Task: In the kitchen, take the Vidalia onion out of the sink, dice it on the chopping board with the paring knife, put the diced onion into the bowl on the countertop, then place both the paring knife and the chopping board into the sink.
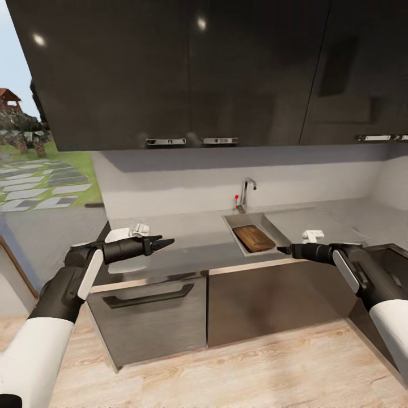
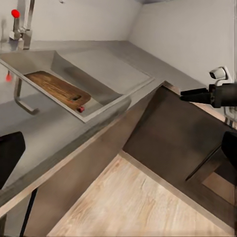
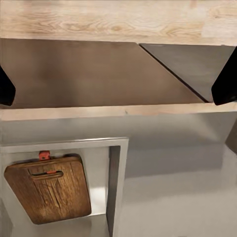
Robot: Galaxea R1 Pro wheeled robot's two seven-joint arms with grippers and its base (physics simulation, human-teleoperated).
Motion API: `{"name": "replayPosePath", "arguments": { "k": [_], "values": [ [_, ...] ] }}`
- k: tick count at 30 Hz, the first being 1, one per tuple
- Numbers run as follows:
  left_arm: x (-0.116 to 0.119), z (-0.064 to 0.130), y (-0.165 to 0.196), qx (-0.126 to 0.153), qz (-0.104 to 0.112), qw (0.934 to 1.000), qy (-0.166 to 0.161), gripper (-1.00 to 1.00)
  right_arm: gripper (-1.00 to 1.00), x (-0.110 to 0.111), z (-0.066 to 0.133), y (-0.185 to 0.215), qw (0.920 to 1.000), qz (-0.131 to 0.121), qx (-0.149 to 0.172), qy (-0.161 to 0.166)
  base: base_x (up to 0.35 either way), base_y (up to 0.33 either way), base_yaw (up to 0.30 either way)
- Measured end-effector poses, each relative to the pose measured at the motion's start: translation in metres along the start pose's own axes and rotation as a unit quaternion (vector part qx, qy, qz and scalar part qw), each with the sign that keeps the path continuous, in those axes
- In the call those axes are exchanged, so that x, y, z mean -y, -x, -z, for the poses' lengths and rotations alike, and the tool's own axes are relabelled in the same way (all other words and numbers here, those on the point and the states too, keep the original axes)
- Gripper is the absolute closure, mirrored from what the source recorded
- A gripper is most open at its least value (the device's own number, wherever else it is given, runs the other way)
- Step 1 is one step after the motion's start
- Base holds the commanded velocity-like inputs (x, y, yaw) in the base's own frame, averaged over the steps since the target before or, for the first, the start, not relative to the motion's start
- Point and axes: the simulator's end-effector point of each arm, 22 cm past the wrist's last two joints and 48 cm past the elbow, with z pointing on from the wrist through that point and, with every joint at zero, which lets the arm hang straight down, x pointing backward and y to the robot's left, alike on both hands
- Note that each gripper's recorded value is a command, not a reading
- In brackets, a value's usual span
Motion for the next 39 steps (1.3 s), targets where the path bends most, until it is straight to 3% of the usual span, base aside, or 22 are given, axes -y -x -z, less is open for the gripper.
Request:
{"name": "replayPosePath", "arguments": {
  "k": [5, 7, 11, 14, 18, 19, 20, 21, 23, 24, 26, 28, 31, 33, 34, 35, 39],
  "values": [
    [0.035, -0.038, -0.011, -0.002, 0.018, 0.9993, -0.034, -1.0, -1.0, 0.003, -0.001, -0.012, 0.9999, -0.002, -0.009, -0.005, -0.006, 0.0, 0.0],
    [0.053, -0.066, -0.026, -0.021, 0.023, 0.9989, -0.036, -1.0, -1.0, 0.013, -0.004, -0.055, 0.999, -0.011, -0.04, -0.017, -0.001, 0.0, 0.0],
    [0.054, -0.082, -0.069, -0.067, 0.043, 0.9963, -0.031, -1.0, -1.0, 0.027, -0.002, -0.118, 0.9954, -0.023, -0.084, -0.039, 0.0, 0.0, 0.0],
    [0.041, -0.087, -0.129, -0.116, 0.089, 0.9891, -0.017, -1.0, -1.0, 0.036, 0.001, -0.153, 0.992, -0.032, -0.11, -0.053, 0.0, 0.0, 0.0],
    [0.007, -0.08, -0.227, -0.182, 0.162, 0.9695, 0.028, -1.0, -1.0, 0.062, 0.013, -0.239, 0.9773, -0.065, -0.182, -0.087, 0.0, 0.0, 0.0],
    [-0.006, -0.074, -0.256, -0.194, 0.173, 0.9643, 0.049, -1.0, -1.0, 0.073, 0.021, -0.271, 0.9689, -0.08, -0.211, -0.102, 0.0, 0.0, 0.0],
    [-0.026, -0.065, -0.293, -0.196, 0.174, 0.9612, 0.086, -1.0, -1.0, 0.089, 0.034, -0.32, 0.9552, -0.104, -0.247, -0.125, 0.0, 0.0, 0.0],
    [-0.032, -0.059, -0.313, -0.206, 0.183, 0.9565, 0.096, -1.0, -1.0, 0.096, 0.042, -0.346, 0.9473, -0.115, -0.267, -0.135, 0.0, 0.0, 0.0],
    [-0.038, -0.046, -0.343, -0.219, 0.196, 0.949, 0.114, -1.0, -1.0, 0.109, 0.055, -0.38, 0.9407, -0.124, -0.276, -0.154, 0.0, 0.0, 0.0],
    [-0.039, -0.035, -0.368, -0.236, 0.21, 0.9406, 0.125, -1.0, -1.0, 0.118, 0.066, -0.404, 0.9372, -0.125, -0.279, -0.167, 0.0, 0.0, 0.0],
    [-0.038, -0.022, -0.394, -0.253, 0.231, 0.9299, 0.135, -1.0, -1.0, 0.126, 0.079, -0.429, 0.9332, -0.129, -0.282, -0.181, 0.0, 0.0, 0.0],
    [-0.036, -0.006, -0.422, -0.27, 0.245, 0.9196, 0.146, -1.0, -1.0, 0.135, 0.095, -0.455, 0.9308, -0.124, -0.281, -0.198, 0.0, 0.0, 0.0],
    [-0.037, 0.008, -0.441, -0.269, 0.245, 0.9179, 0.158, -1.0, -1.0, 0.141, 0.109, -0.474, 0.9326, -0.112, -0.27, -0.211, 0.0, 0.0, 0.0],
    [-0.036, 0.025, -0.463, -0.275, 0.248, 0.9138, 0.167, -1.0, -1.0, 0.144, 0.124, -0.494, 0.9295, -0.104, -0.276, -0.222, 0.0, 0.0, 0.0],
    [-0.04, 0.058, -0.492, -0.288, 0.255, 0.9028, 0.193, -1.0, -1.0, 0.151, 0.147, -0.52, 0.9183, -0.092, -0.292, -0.251, 0.0, 0.0, 0.0],
    [-0.04, 0.072, -0.506, -0.298, 0.256, 0.8971, 0.202, -1.0, -1.0, 0.153, 0.154, -0.528, 0.9142, -0.089, -0.297, -0.261, 0.0, 0.0, 0.0],
    [-0.047, 0.129, -0.551, -0.333, 0.259, 0.869, 0.258, -1.0, -1.0, 0.156, 0.195, -0.573, 0.8858, -0.07, -0.335, -0.313, 0.0, 0.0, 0.0]
  ]
}}
